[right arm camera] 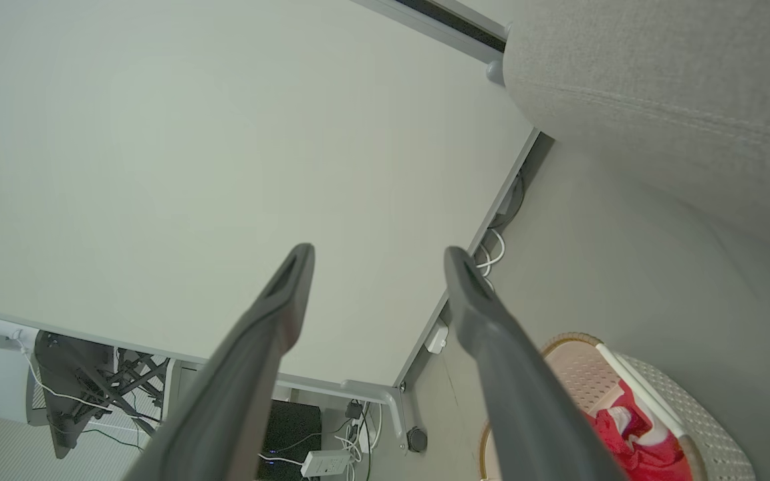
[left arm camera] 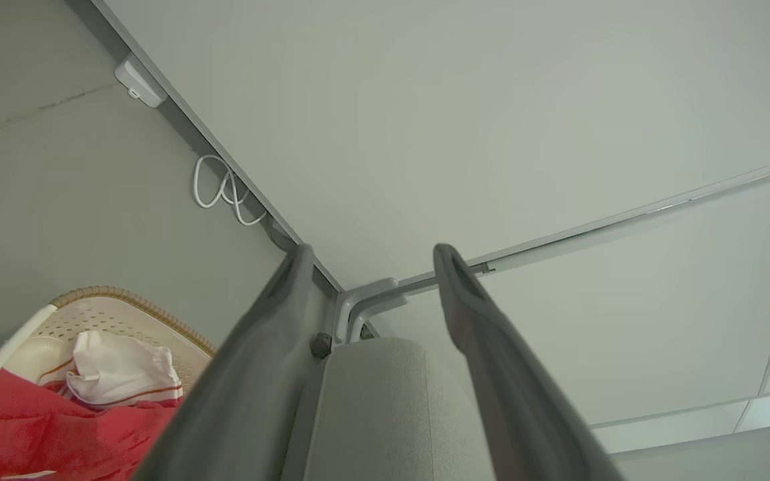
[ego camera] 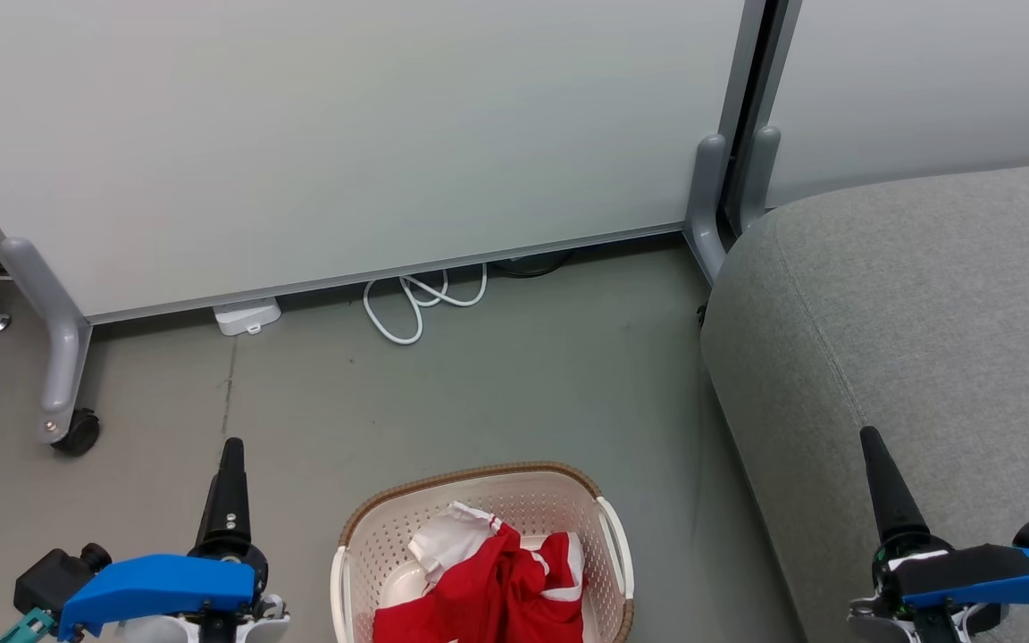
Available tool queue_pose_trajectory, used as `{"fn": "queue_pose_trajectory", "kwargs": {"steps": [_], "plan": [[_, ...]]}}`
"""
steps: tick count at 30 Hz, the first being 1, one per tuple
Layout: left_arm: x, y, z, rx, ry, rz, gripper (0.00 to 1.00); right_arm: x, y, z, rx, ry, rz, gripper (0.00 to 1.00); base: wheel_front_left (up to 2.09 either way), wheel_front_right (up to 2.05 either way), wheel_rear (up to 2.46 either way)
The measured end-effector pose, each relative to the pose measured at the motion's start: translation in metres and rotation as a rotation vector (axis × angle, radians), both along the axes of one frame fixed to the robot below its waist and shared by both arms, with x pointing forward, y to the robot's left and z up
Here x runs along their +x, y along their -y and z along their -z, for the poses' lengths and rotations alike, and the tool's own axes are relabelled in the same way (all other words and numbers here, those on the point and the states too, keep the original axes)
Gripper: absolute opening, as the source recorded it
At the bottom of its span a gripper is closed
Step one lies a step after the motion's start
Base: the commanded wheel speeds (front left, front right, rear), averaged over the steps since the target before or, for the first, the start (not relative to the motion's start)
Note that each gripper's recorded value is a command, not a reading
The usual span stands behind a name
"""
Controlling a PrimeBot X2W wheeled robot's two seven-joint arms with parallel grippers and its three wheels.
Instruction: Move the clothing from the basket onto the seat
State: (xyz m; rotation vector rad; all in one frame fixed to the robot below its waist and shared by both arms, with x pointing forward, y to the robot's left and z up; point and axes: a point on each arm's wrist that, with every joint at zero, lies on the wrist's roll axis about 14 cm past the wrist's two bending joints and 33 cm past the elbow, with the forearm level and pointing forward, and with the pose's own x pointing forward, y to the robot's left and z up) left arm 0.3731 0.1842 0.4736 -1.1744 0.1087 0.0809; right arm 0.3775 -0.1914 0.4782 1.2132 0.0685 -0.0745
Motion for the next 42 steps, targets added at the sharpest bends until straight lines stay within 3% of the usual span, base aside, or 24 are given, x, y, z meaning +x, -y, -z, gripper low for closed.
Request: {"fn": "queue_pose_trajectory", "kwargs": {"steps": [15,42], "plan": [[0.001,0.01,-0.009,0.321,0.036,0.057,1.0,0.003,-0.008,-0.005,-0.306,0.021,-0.044,1.0,0.0,0.0,0.0],[0.001,0.019,-0.022,0.671,0.117,0.094,1.0,0.007,-0.028,-0.016,-0.684,0.088,-0.122,1.0,0.0,0.0,0.0]]}}
